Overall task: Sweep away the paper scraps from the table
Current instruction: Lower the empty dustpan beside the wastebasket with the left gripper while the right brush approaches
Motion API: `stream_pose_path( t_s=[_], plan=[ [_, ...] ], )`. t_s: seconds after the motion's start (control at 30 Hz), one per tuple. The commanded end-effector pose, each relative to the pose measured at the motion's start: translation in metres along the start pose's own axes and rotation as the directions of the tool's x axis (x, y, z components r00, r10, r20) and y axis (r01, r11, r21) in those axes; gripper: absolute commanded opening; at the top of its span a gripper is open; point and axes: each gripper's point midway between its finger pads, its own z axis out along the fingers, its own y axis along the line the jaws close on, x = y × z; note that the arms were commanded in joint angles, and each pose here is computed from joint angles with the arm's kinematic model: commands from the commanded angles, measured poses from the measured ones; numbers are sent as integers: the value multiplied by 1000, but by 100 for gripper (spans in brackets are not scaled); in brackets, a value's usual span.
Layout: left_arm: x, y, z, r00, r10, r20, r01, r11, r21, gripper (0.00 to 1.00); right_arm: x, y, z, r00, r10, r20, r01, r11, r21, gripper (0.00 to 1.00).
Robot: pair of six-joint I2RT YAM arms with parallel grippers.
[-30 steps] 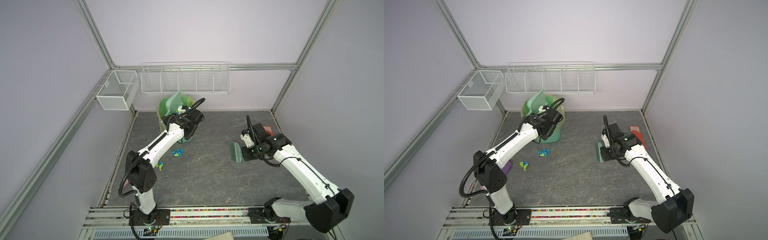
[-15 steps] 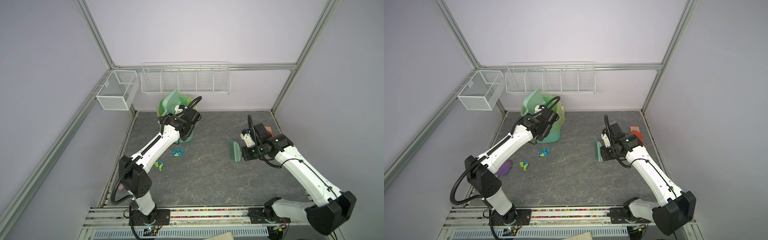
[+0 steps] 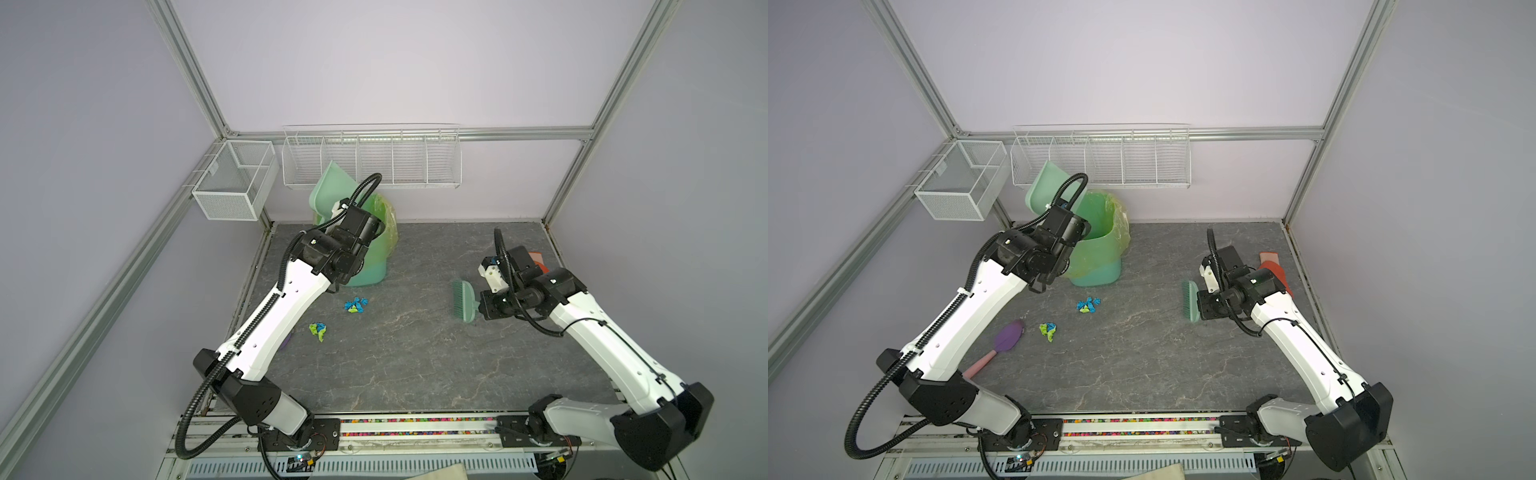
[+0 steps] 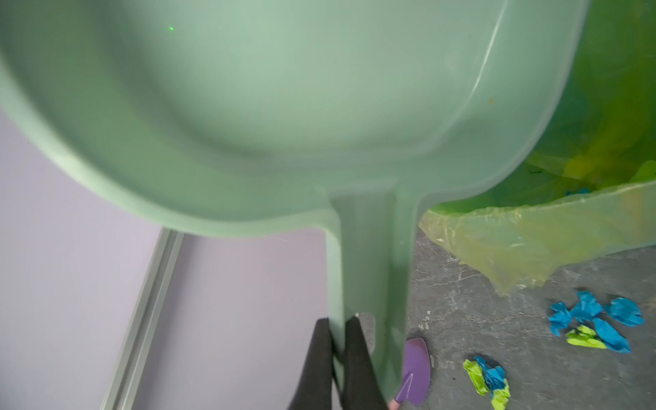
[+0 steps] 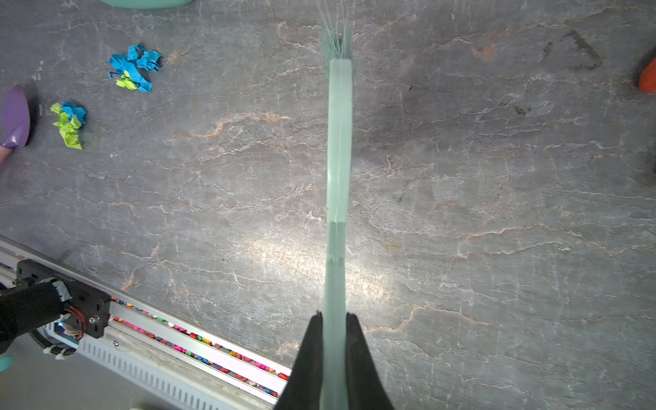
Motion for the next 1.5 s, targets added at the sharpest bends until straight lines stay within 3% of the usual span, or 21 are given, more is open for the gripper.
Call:
stream_pose_path(
  t_s=[0.0,0.33,0.6,0.77,1.0,1.33,1.47],
  plan=[
    [5,-8,-12,998,-69,1,68,989,129,0,-13,17,-2,999,19,29,-18,998,-57,7],
    [29,-43,-33,997,-65,-45,76,943,323,0,-29,41,7,999,31,30,-28,994,-102,7],
    [53,-65,-59,987,-133,-89,159,832,531,0,-42,69,17,999,40,30,-33,981,-189,7],
    [72,-76,-56,985,-114,-129,166,823,543,0,-51,84,27,999,36,7,-33,969,-243,7],
    [99,-113,-60,969,-96,-227,223,737,639,0,-54,105,44,999,36,-38,-47,943,-330,7],
    [127,-131,-53,950,-51,-309,244,738,629,0,-58,131,59,996,45,-79,-76,889,-452,7],
    [135,-142,-53,940,-45,-338,265,718,643,0,-56,138,70,994,35,-104,-79,885,-458,7]
  ],
)
